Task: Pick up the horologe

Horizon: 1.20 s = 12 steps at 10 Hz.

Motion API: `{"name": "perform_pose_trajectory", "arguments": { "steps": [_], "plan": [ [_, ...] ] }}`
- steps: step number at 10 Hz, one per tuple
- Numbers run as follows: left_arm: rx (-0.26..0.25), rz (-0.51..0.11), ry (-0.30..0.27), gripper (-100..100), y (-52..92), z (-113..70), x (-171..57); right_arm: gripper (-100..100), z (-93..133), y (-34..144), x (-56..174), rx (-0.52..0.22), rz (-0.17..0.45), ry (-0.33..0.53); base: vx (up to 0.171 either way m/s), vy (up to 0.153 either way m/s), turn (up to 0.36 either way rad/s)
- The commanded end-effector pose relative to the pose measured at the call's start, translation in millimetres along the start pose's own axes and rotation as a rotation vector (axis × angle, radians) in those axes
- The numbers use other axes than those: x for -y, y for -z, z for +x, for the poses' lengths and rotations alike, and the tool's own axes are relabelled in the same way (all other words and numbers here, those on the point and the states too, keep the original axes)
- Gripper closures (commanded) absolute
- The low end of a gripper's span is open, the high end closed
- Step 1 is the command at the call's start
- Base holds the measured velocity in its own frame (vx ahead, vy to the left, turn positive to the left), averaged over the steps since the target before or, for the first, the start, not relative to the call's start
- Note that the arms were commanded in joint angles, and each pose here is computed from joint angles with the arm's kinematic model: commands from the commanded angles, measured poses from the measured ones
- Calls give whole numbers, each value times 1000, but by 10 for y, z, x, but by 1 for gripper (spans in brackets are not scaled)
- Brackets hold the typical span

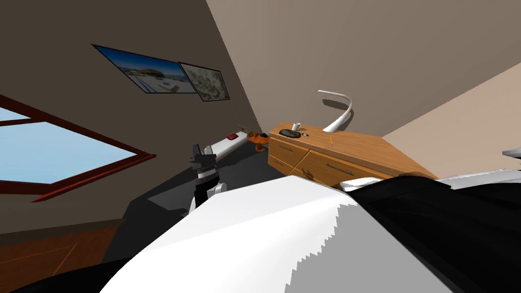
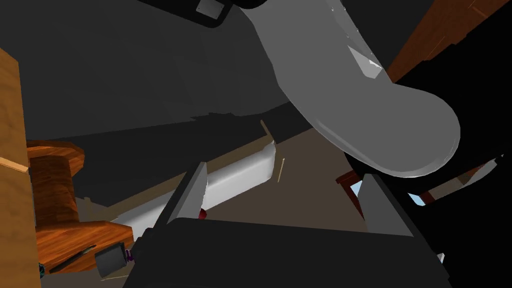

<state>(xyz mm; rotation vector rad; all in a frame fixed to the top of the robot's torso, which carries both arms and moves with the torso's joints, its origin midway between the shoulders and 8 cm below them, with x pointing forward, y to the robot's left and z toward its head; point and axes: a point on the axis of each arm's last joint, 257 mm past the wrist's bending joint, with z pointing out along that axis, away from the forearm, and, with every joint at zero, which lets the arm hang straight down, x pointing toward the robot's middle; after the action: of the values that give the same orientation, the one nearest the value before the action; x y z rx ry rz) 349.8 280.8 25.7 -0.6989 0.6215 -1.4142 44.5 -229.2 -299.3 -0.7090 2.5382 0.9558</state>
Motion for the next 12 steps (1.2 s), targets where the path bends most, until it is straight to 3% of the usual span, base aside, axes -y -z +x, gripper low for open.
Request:
{"name": "perform_pose_trajectory", "arguments": {
  "steps": [1, 5, 10, 12],
  "plan": [
    [0, 0, 0, 0, 0, 0, 0, -100, 95, 133, 104, -41, 31, 19, 7, 1, -29],
    [0, 0, 0, 0, 0, 0, 0, -100, 457, 567, 380, -163, 134, 38, 18, 3, 210],
    [0, 0, 0, 0, 0, 0, 0, -100, 673, 1078, 628, -276, 241, 57, 22, -11, 123],
    [0, 0, 0, 0, 0, 0, 0, -100, 788, 1363, 741, -328, 302, 62, 37, -21, 265]
  ]
}}
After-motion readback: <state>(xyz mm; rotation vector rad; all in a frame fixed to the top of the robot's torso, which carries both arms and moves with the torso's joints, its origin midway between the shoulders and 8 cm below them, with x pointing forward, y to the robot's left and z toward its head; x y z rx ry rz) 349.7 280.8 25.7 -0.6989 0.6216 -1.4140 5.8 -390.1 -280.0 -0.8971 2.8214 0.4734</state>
